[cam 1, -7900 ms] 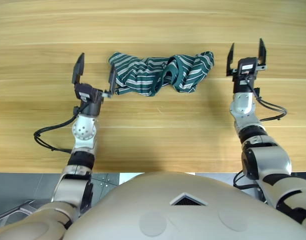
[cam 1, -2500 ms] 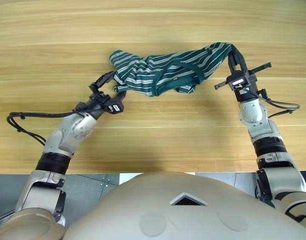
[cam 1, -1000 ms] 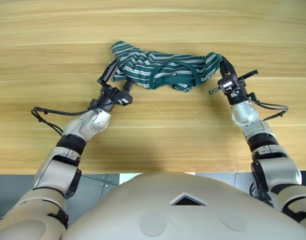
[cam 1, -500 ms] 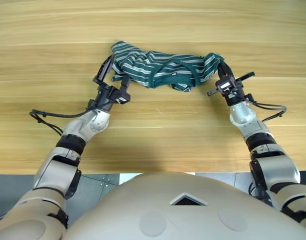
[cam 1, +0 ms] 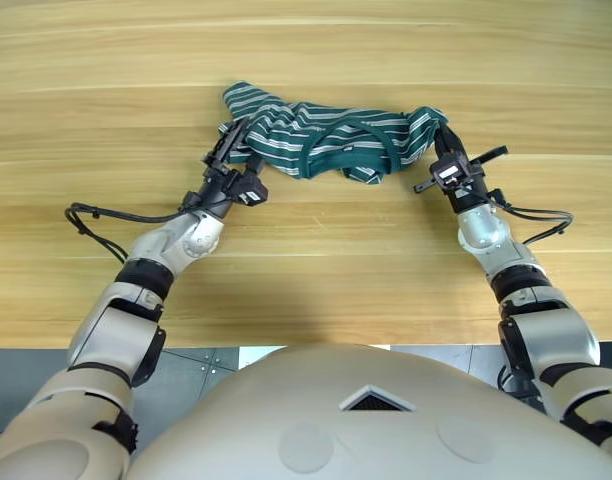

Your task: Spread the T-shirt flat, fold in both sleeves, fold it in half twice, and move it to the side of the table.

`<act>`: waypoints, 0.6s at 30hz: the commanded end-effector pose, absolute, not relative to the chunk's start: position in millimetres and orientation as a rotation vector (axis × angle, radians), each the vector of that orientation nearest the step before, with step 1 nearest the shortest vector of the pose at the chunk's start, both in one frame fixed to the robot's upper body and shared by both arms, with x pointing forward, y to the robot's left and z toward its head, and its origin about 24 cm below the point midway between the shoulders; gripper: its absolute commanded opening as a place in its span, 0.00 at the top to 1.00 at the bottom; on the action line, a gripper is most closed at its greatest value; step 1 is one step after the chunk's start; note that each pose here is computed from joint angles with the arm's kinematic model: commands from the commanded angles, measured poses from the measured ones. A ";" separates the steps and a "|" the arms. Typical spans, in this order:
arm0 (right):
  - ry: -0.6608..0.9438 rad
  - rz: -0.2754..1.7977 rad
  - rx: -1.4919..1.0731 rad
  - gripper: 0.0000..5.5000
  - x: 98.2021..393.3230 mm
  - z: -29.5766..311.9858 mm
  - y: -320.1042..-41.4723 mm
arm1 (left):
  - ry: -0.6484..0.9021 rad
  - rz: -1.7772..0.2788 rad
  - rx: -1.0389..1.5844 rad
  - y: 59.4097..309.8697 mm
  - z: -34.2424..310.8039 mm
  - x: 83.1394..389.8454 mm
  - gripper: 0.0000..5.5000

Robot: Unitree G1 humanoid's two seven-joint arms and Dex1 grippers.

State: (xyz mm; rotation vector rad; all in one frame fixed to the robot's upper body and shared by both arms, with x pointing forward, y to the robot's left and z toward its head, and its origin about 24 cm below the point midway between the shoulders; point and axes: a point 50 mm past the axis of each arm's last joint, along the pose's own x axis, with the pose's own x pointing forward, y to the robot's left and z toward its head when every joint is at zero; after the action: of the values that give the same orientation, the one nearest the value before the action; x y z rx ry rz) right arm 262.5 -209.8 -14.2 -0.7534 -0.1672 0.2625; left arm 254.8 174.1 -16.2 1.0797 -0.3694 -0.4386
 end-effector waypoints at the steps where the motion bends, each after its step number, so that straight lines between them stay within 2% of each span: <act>1: -0.186 0.260 -0.762 1.00 268.0 -10.6 -207.4 | -0.265 -0.475 1.101 178.1 -32.9 245.8 0.58; 5: -0.186 0.263 -0.762 1.00 269.3 -10.5 -206.2 | -0.267 -0.448 1.086 180.5 -32.2 244.7 0.66; 10: -0.187 0.265 -0.766 1.00 272.8 -8.9 -205.6 | -0.315 -0.399 1.047 179.7 -28.4 242.5 0.83; 18: -0.219 0.281 -0.766 1.00 277.4 -3.2 -200.7 | -0.221 -0.480 1.061 183.0 -37.5 239.1 1.00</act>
State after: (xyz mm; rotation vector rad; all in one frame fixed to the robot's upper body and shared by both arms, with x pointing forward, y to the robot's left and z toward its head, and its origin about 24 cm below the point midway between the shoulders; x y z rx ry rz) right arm 271.4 -205.6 -9.3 -0.7594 -0.1854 0.2667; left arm 259.8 180.4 -7.4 1.0095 -0.3819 -0.3532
